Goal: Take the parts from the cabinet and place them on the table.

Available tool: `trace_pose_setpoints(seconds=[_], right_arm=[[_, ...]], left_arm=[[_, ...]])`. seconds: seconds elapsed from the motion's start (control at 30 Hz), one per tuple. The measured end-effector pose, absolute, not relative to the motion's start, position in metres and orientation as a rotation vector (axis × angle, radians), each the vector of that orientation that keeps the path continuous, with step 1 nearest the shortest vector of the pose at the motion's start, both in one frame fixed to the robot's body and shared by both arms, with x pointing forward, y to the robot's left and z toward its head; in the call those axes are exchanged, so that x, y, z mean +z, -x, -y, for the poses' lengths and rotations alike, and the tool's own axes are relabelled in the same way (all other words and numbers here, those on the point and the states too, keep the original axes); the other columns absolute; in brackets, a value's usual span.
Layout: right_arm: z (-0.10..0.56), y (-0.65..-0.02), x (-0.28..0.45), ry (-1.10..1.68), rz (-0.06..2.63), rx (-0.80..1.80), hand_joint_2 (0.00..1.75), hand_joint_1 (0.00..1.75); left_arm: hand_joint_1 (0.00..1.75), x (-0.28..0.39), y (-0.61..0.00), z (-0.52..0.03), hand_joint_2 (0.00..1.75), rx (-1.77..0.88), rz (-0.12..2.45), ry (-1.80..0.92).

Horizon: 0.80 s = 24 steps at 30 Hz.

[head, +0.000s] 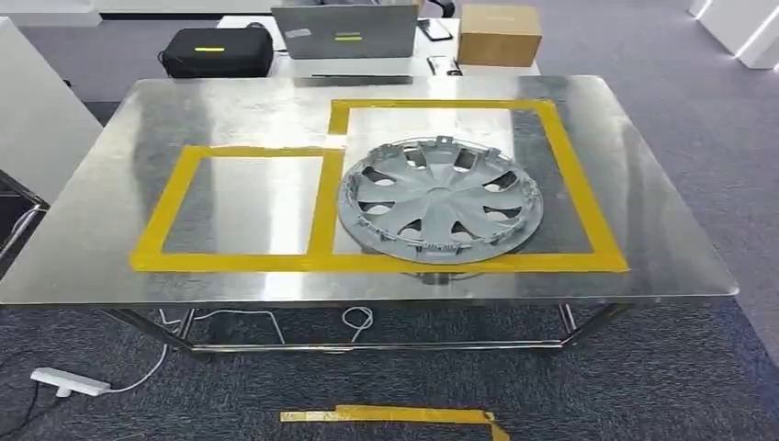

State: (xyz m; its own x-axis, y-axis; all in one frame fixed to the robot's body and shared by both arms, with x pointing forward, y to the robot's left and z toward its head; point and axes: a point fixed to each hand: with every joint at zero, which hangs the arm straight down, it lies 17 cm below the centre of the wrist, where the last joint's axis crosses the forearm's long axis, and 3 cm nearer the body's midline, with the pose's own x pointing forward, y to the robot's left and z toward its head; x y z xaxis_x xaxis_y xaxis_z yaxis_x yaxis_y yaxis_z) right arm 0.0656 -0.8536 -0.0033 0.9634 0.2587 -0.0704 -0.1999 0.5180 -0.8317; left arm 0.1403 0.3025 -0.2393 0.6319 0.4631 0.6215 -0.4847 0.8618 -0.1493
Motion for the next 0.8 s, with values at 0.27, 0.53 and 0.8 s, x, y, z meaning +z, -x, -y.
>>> trace_pose_setpoints(seconds=[0.27, 0.53, 0.8], right_arm=[[0.759, -0.052, -0.107, 0.934, 0.112, 0.212, 1.75, 0.0], [0.696, -0.059, -0.154, 0.866, 0.161, 0.171, 1.75, 0.0], [0.649, -0.08, -0.176, 0.881, 0.248, 0.115, 1.75, 0.0]], left_arm=[[0.0, -0.241, -0.137, -0.303, 0.0, 0.552, 0.687, -0.043], [0.0, -0.241, -0.136, -0.305, 0.0, 0.567, 0.686, -0.047], [0.0, -0.241, -0.136, -0.306, 0.0, 0.575, 0.689, -0.047]])
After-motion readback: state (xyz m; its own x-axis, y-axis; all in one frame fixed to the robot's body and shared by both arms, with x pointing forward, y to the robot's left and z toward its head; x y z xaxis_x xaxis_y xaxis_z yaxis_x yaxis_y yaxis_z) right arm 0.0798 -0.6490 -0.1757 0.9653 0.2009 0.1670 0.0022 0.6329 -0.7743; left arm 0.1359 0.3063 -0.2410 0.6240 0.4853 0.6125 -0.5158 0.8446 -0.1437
